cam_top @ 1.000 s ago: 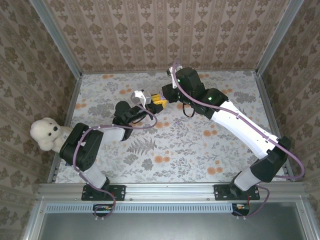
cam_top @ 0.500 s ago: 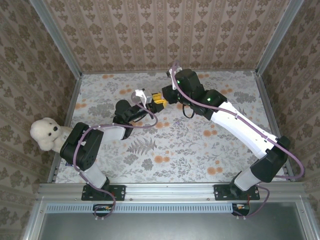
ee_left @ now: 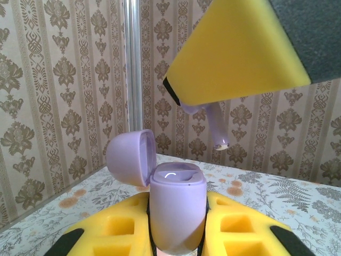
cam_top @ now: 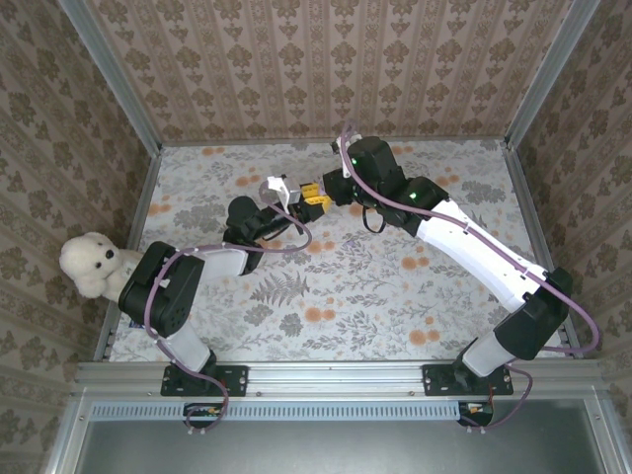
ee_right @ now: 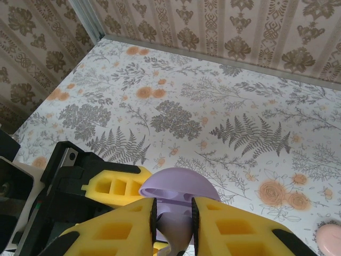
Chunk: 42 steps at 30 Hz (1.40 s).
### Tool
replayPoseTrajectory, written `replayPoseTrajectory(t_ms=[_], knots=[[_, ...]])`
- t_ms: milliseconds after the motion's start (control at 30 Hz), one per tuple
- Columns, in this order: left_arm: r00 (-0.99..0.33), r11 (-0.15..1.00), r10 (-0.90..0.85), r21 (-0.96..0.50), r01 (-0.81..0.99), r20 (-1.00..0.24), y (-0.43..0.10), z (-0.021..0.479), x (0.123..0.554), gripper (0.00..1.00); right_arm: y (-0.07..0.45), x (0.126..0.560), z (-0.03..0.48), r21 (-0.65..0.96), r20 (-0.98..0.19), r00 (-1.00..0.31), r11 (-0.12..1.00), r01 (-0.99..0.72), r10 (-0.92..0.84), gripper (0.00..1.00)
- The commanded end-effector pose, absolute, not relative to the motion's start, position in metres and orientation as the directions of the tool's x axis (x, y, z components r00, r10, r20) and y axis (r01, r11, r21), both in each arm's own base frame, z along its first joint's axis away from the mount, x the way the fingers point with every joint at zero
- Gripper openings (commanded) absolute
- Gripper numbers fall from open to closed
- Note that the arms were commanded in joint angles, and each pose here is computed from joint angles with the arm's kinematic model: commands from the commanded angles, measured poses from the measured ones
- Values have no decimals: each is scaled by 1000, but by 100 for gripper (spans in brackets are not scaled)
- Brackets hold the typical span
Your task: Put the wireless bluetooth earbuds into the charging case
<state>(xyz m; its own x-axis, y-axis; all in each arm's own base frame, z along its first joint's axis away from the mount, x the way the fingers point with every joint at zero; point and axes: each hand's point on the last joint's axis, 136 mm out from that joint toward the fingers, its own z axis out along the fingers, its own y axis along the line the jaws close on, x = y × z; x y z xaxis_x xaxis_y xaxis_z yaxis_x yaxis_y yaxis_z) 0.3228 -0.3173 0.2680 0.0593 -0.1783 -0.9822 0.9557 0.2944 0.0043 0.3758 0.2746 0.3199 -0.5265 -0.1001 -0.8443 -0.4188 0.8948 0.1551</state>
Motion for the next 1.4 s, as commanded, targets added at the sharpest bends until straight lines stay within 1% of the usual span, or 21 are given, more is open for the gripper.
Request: replayPoseTrajectory(t_ms=[0, 567, 933, 1367], knots=[[115, 273, -197, 58, 960, -974, -322, 282, 320, 0, 279, 380, 319, 166, -848, -520, 885, -435, -97, 26], [111, 268, -199, 54, 962, -974, -323, 282, 322, 0, 285, 380, 309, 181, -833, -544, 877, -445, -103, 26], [100, 267, -197, 45, 963, -975, -325, 279, 323, 0, 275, 380, 334, 190, -858, -509, 878, -439, -68, 26], [95, 261, -197, 41, 964, -976, -325, 279, 322, 0, 273, 387, 329, 205, -851, -522, 882, -425, -53, 26]])
